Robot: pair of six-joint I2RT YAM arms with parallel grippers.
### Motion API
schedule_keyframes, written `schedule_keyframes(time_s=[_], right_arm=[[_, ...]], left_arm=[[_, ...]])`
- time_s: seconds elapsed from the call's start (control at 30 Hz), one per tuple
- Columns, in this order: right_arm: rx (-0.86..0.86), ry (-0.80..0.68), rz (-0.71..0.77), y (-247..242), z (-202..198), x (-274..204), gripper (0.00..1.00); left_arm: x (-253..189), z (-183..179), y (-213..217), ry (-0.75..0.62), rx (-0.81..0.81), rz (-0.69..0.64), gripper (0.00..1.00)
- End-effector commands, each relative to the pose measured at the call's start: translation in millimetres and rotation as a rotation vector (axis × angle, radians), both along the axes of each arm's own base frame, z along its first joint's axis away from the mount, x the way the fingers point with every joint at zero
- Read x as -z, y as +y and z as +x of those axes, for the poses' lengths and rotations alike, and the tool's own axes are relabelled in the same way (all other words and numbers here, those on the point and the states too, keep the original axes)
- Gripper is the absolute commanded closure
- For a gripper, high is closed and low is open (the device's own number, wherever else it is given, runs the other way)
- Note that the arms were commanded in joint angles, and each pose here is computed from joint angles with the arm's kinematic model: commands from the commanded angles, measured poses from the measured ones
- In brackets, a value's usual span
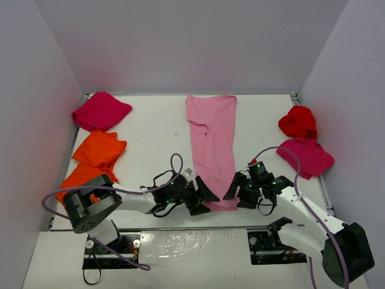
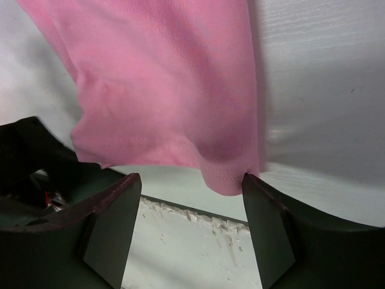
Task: Fold and stack the t-shirts
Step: Fold the tshirt
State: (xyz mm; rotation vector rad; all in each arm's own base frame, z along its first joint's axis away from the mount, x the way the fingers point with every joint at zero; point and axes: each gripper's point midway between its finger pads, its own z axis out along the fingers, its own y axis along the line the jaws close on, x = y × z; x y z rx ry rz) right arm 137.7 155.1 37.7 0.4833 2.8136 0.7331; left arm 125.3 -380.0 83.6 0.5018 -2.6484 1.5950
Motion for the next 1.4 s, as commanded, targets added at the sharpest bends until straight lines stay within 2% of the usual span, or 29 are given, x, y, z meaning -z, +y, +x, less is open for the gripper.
schedule_keyframes(time_s=[0.0,0.2,0.4,0.87,1.2,1.37], right_arm=[[-0.023,-0.017,0.020,7.1,6.3,-11.7,0.35],[-0.027,-0.027,0.025,8.9,9.3,-16.1,0.35],[-0.030,-0.022,0.025,8.4,6.8,-14.0,0.34],[-0.022,-0.026,0.027,7.7,6.4,-14.4,0.34],[-0.020,-0.019,0.041,7.4,0.6,-13.4,0.34],[-0.017,-0.006,0.034,5.3,-2.9,-9.7,0.34]], left_arm=[[-36.7,7.9,15.0,-0.121,0.022,0.113,0.32],[-52.5,18.3,39.4,-0.164,-0.023,0.147,0.31],[-29.1,11.7,50.9,-0.124,0.015,0.244,0.31],[7.3,8.3,57.7,-0.059,0.016,0.331,0.31],[32.9,9.6,27.5,-0.015,0.054,0.259,0.32],[27.2,13.3,22.6,-0.032,0.056,0.253,0.31]])
